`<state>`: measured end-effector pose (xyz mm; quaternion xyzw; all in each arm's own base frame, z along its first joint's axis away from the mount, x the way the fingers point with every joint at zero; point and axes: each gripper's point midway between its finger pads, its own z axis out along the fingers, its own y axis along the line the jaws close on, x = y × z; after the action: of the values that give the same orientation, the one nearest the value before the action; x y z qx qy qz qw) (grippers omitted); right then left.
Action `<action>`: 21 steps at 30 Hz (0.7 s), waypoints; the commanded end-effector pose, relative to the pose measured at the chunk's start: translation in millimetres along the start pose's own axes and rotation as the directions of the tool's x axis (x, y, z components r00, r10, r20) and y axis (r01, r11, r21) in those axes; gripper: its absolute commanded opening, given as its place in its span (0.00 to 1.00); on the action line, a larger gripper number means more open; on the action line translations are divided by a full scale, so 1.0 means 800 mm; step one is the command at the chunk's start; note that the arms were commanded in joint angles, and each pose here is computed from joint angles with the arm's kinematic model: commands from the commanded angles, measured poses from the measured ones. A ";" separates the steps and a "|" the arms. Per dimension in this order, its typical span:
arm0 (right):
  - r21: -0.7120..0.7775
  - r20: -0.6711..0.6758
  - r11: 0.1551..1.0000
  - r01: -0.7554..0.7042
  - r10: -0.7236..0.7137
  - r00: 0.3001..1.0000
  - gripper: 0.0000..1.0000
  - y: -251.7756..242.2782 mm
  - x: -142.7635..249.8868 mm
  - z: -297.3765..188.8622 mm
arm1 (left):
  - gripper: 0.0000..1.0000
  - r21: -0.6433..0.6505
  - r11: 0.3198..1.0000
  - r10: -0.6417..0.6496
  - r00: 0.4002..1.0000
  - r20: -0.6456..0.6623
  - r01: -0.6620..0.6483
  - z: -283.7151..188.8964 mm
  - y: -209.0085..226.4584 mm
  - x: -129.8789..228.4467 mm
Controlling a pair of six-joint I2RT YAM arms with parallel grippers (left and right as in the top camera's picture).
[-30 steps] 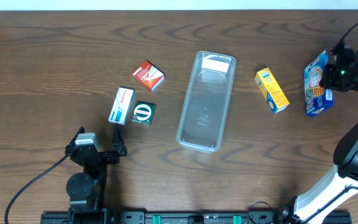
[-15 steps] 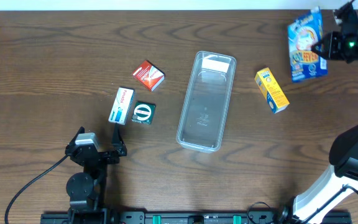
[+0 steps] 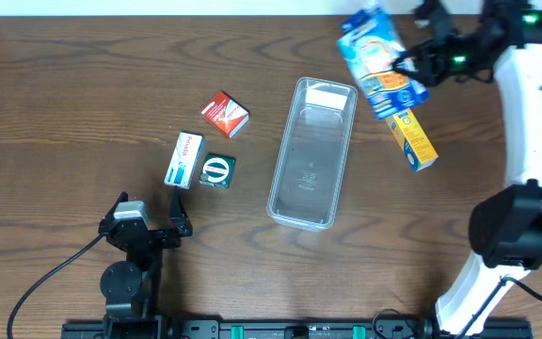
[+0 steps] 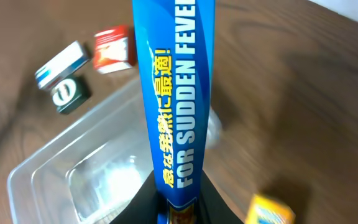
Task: Pack container
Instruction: 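Lift the blue box and carry it over the clear container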
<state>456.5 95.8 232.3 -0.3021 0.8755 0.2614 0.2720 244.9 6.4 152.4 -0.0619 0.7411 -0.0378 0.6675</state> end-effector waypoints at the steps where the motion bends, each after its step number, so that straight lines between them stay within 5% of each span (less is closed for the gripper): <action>1: -0.048 0.012 0.987 0.156 -0.155 0.988 0.13 0.040 -0.021 0.013 | 0.98 -0.017 1.000 0.012 0.999 -0.046 -0.013 0.001 0.005 0.019; 16: -0.082 -0.162 0.913 0.399 -0.407 0.899 0.11 0.116 -0.006 0.070 | 0.98 -0.017 1.000 0.012 0.999 -0.046 -0.013 0.001 0.005 0.019; 21: -0.084 -0.159 0.931 0.354 -0.363 0.918 0.09 0.124 -0.008 0.073 | 0.98 -0.017 1.000 0.012 0.999 -0.046 -0.013 0.001 0.005 0.019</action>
<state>410.4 198.0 211.8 -0.4903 0.8201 0.2020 0.2151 244.9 6.4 152.4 -0.0619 0.7411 -0.0378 0.6675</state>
